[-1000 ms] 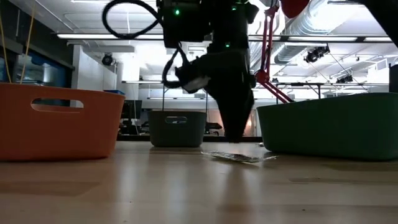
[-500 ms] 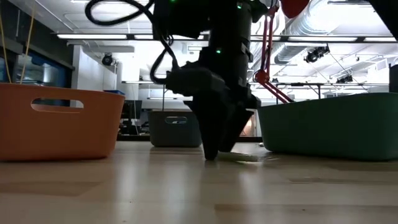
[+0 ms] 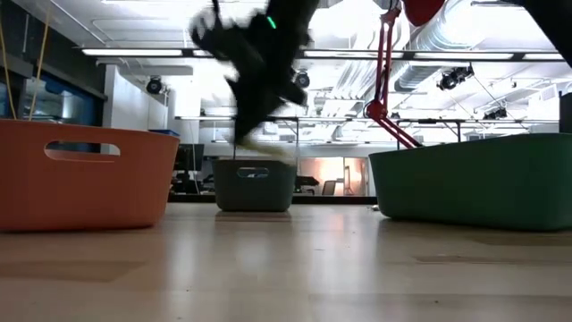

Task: Sort candy
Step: Put the green candy into the orange bin

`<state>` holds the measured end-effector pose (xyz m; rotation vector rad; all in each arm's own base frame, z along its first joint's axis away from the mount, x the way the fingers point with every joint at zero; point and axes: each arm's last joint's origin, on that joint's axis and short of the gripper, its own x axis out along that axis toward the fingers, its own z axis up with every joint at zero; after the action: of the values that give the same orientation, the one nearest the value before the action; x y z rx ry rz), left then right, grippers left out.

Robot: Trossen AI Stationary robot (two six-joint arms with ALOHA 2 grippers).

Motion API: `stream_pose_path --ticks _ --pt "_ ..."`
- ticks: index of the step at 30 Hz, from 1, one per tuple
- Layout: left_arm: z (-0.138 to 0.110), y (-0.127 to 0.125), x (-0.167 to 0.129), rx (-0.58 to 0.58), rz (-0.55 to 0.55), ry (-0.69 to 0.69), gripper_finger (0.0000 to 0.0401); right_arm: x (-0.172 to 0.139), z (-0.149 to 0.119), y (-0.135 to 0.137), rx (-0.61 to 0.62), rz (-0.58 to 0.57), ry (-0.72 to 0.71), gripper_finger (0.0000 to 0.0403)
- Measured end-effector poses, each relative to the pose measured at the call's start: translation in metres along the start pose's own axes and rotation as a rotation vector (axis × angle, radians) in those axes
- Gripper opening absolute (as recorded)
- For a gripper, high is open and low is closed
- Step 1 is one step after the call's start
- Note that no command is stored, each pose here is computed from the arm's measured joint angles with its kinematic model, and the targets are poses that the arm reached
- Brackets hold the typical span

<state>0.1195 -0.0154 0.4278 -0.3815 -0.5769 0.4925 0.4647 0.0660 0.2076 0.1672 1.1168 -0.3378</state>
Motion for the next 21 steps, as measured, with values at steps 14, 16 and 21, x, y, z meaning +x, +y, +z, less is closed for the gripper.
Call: stream_pose_path --ticks 14,16,21 --pt "0.005 0.004 -0.003 0.041 0.032 -0.01 0.0202 -0.008 0.065 -0.017 -0.145 0.337 -0.397 0.0026" --pt "0.005 0.004 -0.003 0.041 0.043 -0.009 0.0202 -0.012 0.071 -0.017 -0.162 0.355 -0.456 0.004" --pt "0.005 0.004 -0.003 0.044 0.059 -0.007 0.0202 -0.017 0.08 -0.018 -0.133 0.453 -0.535 0.0088"
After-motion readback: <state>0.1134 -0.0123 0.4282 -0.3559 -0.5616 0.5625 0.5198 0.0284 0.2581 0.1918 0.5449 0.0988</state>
